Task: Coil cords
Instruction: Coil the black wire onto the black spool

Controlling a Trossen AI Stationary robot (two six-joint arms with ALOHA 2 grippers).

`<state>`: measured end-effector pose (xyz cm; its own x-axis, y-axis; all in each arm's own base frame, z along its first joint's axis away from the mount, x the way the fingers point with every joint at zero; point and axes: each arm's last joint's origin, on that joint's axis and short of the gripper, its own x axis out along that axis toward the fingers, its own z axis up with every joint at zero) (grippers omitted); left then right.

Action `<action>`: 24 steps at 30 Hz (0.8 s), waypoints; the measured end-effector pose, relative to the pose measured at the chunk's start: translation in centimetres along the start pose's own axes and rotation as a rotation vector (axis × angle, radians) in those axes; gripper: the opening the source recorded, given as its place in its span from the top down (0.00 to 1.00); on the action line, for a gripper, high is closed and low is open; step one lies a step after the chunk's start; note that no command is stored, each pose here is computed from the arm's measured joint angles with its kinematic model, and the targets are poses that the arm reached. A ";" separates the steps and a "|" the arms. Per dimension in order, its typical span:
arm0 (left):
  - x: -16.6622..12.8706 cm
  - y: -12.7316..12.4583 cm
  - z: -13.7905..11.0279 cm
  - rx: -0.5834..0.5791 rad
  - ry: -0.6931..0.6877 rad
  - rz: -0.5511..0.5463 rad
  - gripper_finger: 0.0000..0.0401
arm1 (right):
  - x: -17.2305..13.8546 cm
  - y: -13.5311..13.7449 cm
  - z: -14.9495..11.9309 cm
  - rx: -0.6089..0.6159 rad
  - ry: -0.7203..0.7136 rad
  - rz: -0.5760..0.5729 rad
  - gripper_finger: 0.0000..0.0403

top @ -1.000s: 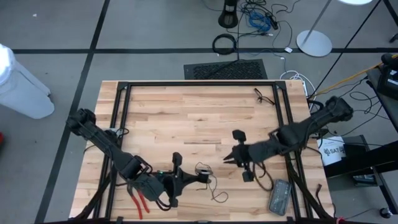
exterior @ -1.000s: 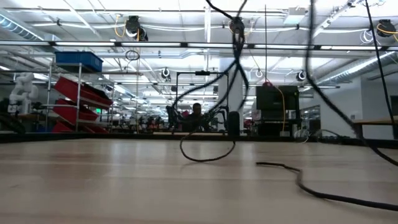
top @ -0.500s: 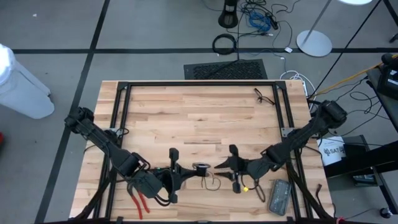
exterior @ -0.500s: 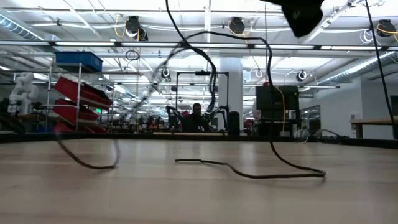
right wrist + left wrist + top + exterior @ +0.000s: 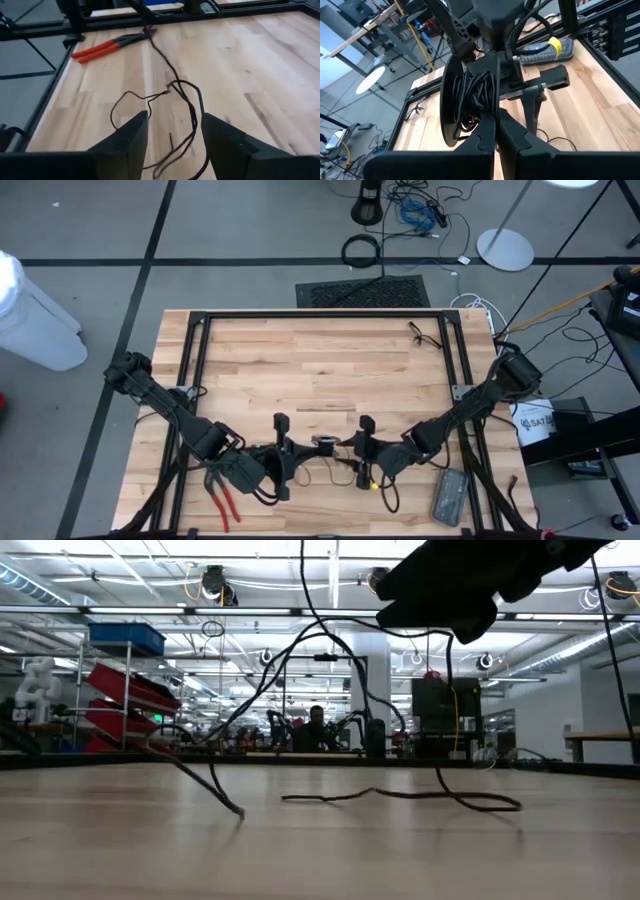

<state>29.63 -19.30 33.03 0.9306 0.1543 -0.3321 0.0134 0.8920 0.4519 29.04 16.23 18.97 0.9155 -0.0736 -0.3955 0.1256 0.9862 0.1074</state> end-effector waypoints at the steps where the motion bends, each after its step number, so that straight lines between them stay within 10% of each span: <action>1: 0.0 0.0 0.0 0.000 0.000 0.000 0.99 | 0.1 -0.1 0.0 -0.005 0.001 -0.004 0.58; 24: -0.8 -0.9 0.0 0.011 -0.005 -0.032 0.98 | 0.5 -0.4 1.1 -0.158 -0.032 -0.066 0.69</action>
<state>28.90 -20.28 32.90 0.9314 0.1235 -0.3425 0.0473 0.8916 0.4503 29.91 15.64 19.72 0.9191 -0.1413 -0.3678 0.1266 0.9899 -0.0639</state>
